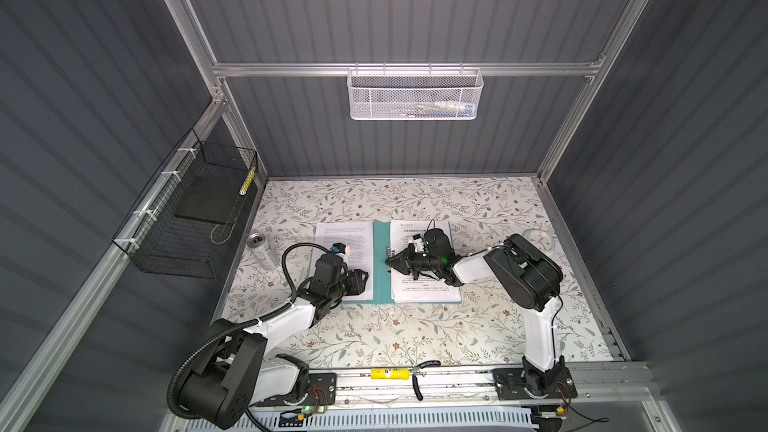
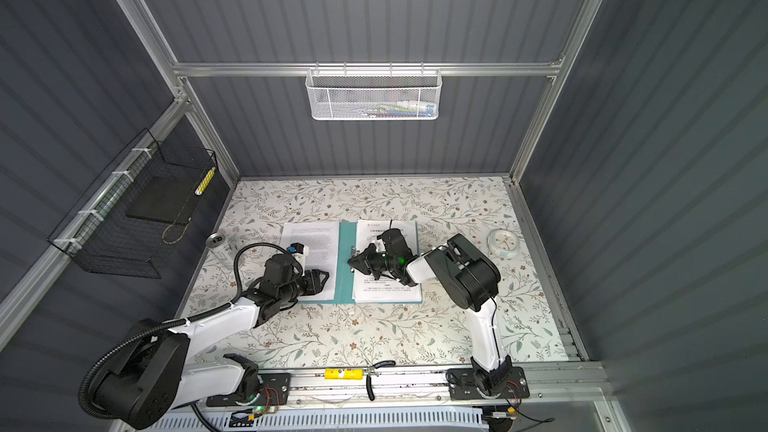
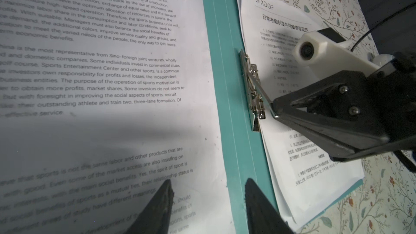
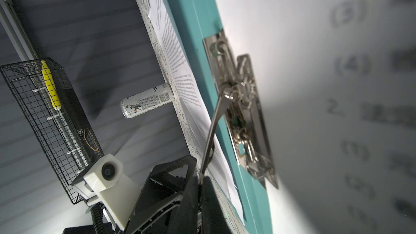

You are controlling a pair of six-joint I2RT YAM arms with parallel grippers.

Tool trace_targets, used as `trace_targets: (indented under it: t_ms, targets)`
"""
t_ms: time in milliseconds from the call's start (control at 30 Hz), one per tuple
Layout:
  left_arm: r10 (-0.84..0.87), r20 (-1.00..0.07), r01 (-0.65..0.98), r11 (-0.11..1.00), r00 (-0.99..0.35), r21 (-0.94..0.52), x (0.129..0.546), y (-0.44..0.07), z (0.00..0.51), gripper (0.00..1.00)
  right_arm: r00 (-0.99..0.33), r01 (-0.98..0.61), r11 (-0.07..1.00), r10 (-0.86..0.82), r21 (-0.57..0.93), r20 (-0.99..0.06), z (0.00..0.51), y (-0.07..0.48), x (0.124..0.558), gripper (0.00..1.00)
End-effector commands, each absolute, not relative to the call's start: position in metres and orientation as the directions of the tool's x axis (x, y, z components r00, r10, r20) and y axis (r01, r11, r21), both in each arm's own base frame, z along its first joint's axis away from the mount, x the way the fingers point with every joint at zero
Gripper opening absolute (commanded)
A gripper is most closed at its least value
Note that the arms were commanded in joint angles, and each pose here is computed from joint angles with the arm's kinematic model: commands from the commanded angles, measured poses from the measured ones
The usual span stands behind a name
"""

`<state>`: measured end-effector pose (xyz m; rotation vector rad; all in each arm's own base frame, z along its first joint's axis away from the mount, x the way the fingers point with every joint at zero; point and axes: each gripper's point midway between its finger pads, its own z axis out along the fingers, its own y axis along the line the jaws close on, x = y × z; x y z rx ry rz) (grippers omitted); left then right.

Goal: Put the files into the folder
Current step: 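Press the clip lever flat against the sheets with the right gripper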

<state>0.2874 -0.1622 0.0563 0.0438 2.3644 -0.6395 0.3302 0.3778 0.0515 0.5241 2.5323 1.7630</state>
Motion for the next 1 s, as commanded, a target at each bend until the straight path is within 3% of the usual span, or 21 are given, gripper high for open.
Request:
trace_targets:
  t_ms: [0,533,967]
  targets:
    - [-0.151,-0.607,0.174,0.88,-0.78,-0.442,0.285,-0.159,0.046,0.53,-0.945,0.274,0.33,0.268,0.903,0.189,0.04,0.375,0.323,0.08]
    - [-0.154,-0.575,0.152,0.881,-0.804,-0.449,0.286,-0.159,0.031,0.53,-0.951,0.303,0.545,0.223,0.782,0.214,-0.01,0.339,0.299,0.07]
    - [-0.167,-0.57,0.143,0.877,-0.804,-0.459,0.286,-0.156,0.03,0.53,-0.967,0.252,0.705,0.196,0.663,0.16,-0.03,0.317,0.297,0.07]
